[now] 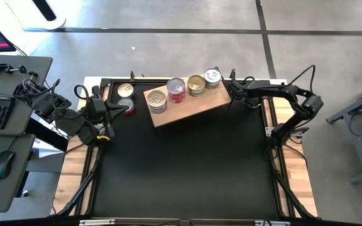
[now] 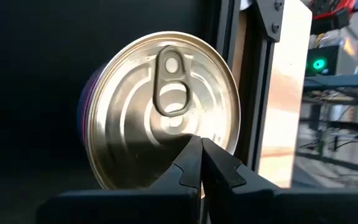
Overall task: Stack canned seafood by type on shelf
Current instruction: Stack the right blue and red tuna can on top of the blue and red tuna cans on the shelf
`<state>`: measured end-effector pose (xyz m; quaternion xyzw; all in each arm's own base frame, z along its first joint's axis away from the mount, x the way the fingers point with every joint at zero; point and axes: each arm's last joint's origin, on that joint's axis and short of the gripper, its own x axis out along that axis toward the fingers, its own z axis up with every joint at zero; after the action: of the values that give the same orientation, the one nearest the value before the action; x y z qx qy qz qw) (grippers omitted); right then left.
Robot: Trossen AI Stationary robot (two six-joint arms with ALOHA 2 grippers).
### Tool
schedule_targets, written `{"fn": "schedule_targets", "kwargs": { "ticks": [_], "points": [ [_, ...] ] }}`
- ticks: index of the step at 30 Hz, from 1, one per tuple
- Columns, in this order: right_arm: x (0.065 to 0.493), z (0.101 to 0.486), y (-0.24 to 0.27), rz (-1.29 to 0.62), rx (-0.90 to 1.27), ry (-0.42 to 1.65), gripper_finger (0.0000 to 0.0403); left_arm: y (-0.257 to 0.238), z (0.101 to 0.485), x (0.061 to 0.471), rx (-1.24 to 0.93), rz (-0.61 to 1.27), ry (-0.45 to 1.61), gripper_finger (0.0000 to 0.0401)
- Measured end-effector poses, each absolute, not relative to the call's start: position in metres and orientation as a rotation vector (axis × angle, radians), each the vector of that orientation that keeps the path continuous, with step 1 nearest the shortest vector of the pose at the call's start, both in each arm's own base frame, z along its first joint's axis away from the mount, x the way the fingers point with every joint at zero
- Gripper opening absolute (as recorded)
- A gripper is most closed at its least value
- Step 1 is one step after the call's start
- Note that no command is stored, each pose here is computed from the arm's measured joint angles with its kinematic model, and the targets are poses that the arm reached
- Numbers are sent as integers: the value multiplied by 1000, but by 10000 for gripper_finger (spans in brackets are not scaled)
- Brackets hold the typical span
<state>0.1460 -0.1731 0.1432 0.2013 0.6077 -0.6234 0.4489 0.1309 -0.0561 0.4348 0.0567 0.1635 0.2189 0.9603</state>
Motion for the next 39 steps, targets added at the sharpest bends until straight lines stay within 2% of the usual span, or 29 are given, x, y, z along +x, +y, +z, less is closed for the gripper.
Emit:
{"fn": "schedule_targets", "kwargs": {
  "ticks": [20,34,39],
  "points": [
    [177,144,-129,-1260,254,1651,0,-56,435,131,107,445,329,0],
    [177,142,-93,-995,97,1883,0,-56,435,131,106,438,332,0],
    [180,142,-87,-962,72,1886,0,-56,435,131,109,433,335,0]
  ]
}}
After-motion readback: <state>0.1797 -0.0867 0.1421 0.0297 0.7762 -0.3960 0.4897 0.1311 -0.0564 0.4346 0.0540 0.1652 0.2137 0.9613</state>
